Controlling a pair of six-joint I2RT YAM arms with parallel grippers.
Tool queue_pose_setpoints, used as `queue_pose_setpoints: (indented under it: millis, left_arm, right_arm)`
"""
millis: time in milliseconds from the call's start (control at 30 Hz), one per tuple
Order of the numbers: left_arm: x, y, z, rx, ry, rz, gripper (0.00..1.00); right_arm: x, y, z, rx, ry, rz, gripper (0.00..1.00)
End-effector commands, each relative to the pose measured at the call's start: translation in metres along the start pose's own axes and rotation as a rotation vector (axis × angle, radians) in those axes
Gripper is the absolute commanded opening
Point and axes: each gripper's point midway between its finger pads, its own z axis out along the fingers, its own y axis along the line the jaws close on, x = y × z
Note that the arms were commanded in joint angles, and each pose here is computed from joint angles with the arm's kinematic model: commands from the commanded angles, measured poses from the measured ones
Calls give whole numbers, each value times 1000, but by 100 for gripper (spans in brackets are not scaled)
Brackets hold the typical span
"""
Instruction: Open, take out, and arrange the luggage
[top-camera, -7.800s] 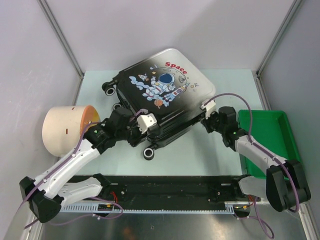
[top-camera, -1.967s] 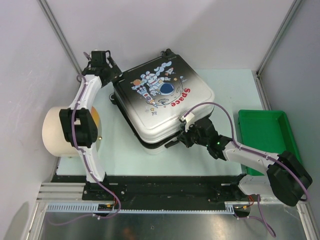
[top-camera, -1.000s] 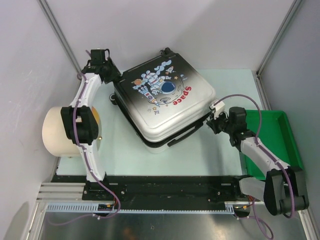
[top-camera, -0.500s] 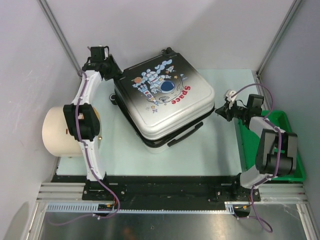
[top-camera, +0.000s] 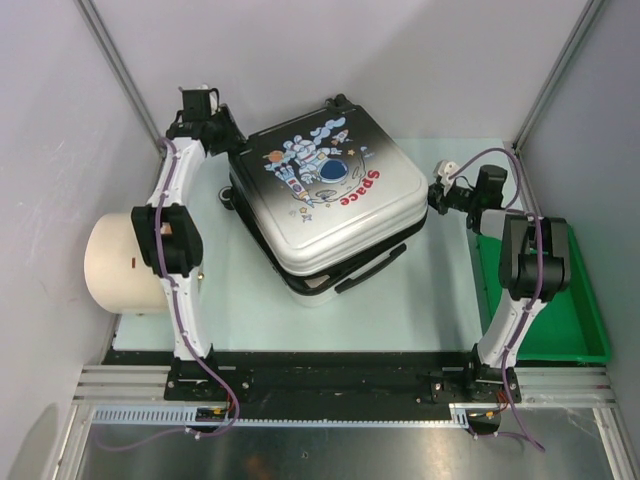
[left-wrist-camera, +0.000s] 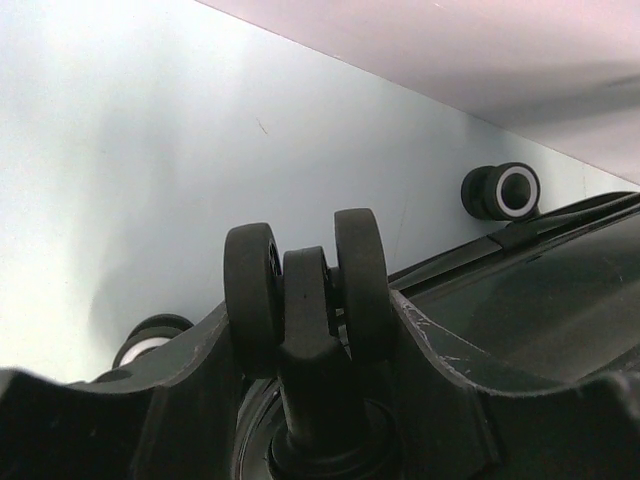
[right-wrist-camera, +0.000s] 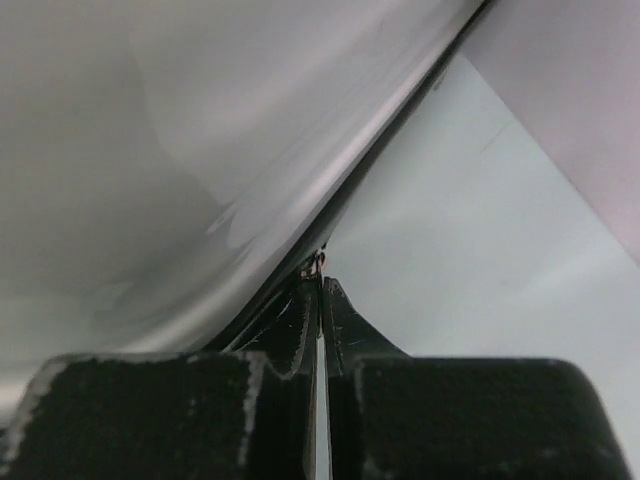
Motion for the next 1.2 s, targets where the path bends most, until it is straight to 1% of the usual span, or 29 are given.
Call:
queue_pose_setpoints:
  millis: [0,67,100,167,233,267,300,367,400,433,467,500,533,567,600,633,700,733,767,800,833,867,933,967,1000,1033,1100,1133,1167]
  left_arm:
    - [23,-53,16,177,28,240,0]
    - [30,-64,20,195,39,258,0]
    - [34,-67,22,210,49,259,0]
    - [40,-77,23,231,60,265,0]
    - [46,-86,23,246,67,273,0]
    - [47,-88,22,251,70,272,0]
    - [49,-89,21,252,74,262,0]
    - [44,-89,14,248,66,243,0]
    - [46,-86,12,239,75,218,0]
    - [40,-79,10,229,68,197,2]
    - [31,-79,-4,230,48,179,8]
    - [34,-71,-6,216,63,145,12]
    - [26,-63,-13,207,49,124,23]
    - [18,-63,-25,221,36,117,31]
    - [17,-58,-29,217,35,111,39]
    - [10,-50,-35,204,20,105,51]
    - [1,-45,-51,205,-4,114,64]
    - [-3,-40,-56,197,-15,114,73]
    - [-6,-38,-61,197,-22,119,78]
    - [-8,-40,-71,207,-33,140,85]
    - [-10,-42,-76,214,-40,153,99]
    - [-11,-42,-81,217,-49,179,100]
    - [-17,-43,-94,209,-78,201,100]
    - [-26,-31,-99,191,-97,208,100]
    - [-32,-33,-106,192,-120,229,100]
    - [-37,-35,-108,196,-134,248,100]
    - [-51,-41,-110,210,-170,302,100]
    - [-50,-41,-100,218,-160,321,100]
    - [-51,-43,-96,236,-162,368,100]
  right_arm:
    - [-48,-29,34,10,-160,-144,0]
    - [-45,-20,46,-17,-186,-83,0]
    - [-55,-17,53,-22,-221,-111,0]
    - [-57,-7,64,-48,-248,-46,0]
    - [-68,-5,72,-39,-292,-49,0]
    - [-68,-4,74,-39,-299,0,0]
    - [-74,-6,73,-28,-311,-6,7]
    - [-76,-15,68,7,-308,19,24]
    - [-81,-19,63,19,-300,27,37]
    - [-81,-32,54,64,-286,29,44]
    - [-77,-33,52,73,-254,68,51]
    - [-83,-51,34,128,-240,43,58]
    - [-84,-62,26,170,-221,45,59]
    - [-73,-73,11,209,-175,87,61]
    - [-84,-82,-2,243,-163,55,67]
    - [-85,-91,-13,287,-140,62,69]
    - [-82,-105,-38,352,-83,87,73]
    - [-94,-115,-53,412,-69,79,73]
    - [-90,-117,-64,439,-23,130,73]
    - [-92,-120,-72,472,5,150,76]
    - [-103,-126,-85,529,29,151,78]
    - [-98,-119,-91,530,81,219,80]
    - [-113,-111,-104,562,97,275,80]
    - [-108,-97,-107,550,132,349,80]
    - [-103,-83,-108,531,162,417,80]
    - [-94,-60,-109,501,208,553,83]
    - [-91,-31,-107,465,244,695,83]
    - [-82,-8,-108,440,293,809,83]
    - [-82,7,-107,433,301,897,82]
